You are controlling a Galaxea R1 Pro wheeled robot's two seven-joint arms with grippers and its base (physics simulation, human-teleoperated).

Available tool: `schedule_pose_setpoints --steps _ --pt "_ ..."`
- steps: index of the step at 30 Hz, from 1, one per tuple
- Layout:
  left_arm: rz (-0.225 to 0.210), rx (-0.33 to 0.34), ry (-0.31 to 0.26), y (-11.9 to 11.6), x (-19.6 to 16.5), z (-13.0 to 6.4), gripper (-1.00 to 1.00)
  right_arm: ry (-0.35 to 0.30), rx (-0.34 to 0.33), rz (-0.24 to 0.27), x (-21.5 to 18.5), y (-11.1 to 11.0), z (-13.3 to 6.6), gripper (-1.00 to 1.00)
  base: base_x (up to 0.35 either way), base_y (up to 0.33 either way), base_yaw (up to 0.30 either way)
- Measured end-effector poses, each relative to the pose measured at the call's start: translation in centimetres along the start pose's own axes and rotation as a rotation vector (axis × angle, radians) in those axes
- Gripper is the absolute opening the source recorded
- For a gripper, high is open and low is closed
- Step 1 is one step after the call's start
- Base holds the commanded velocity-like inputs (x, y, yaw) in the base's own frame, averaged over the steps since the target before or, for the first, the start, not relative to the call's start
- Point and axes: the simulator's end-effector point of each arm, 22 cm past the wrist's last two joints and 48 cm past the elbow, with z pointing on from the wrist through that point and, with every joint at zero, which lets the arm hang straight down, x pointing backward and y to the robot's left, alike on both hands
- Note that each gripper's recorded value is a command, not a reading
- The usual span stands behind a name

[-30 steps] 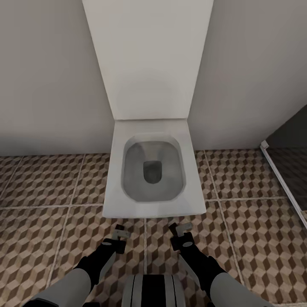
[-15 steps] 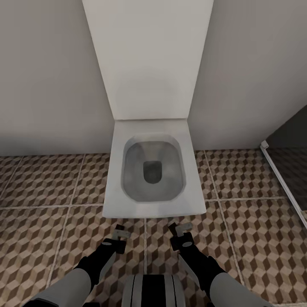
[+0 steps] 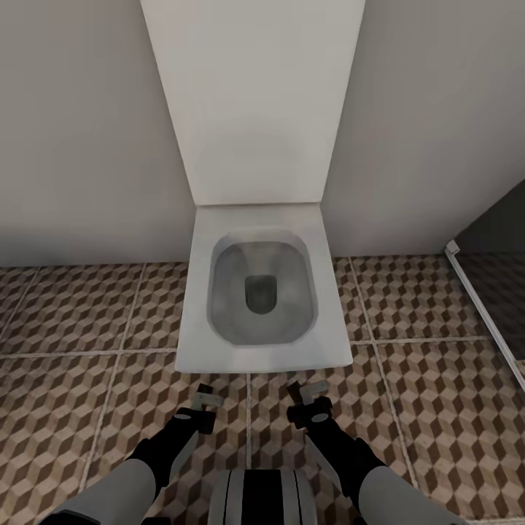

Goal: Take the four mousetraps from the cabinet in the bathroom and place them on the bathroom floor. Make sure all four end up on the same floor surface, and ensure that at least two of them are either under or directly next to the same bathroom sink.

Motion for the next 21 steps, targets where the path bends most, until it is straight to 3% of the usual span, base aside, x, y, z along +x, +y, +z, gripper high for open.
schedule_pose_setpoints --steps 12,13,21 --pt "-0.001 0.000 -0.001 0.02 -0.04 0.00 -1.00 -0.001 -0.001 0.001 -0.04 0.02 -0.01 1.00 0.000 0.000 0.000" --pt "0.000 -0.001 -0.001 0.05 -0.04 0.00 1.00 -0.001 0.000 0.000 -0.05 0.02 -0.01 1.00 0.000 0.000 0.000" --pt "-0.001 -0.002 -0.003 0.12 -0.09 0.00 1.00 -0.001 0.000 0.000 -0.03 0.03 -0.01 1.00 0.000 0.000 0.000"
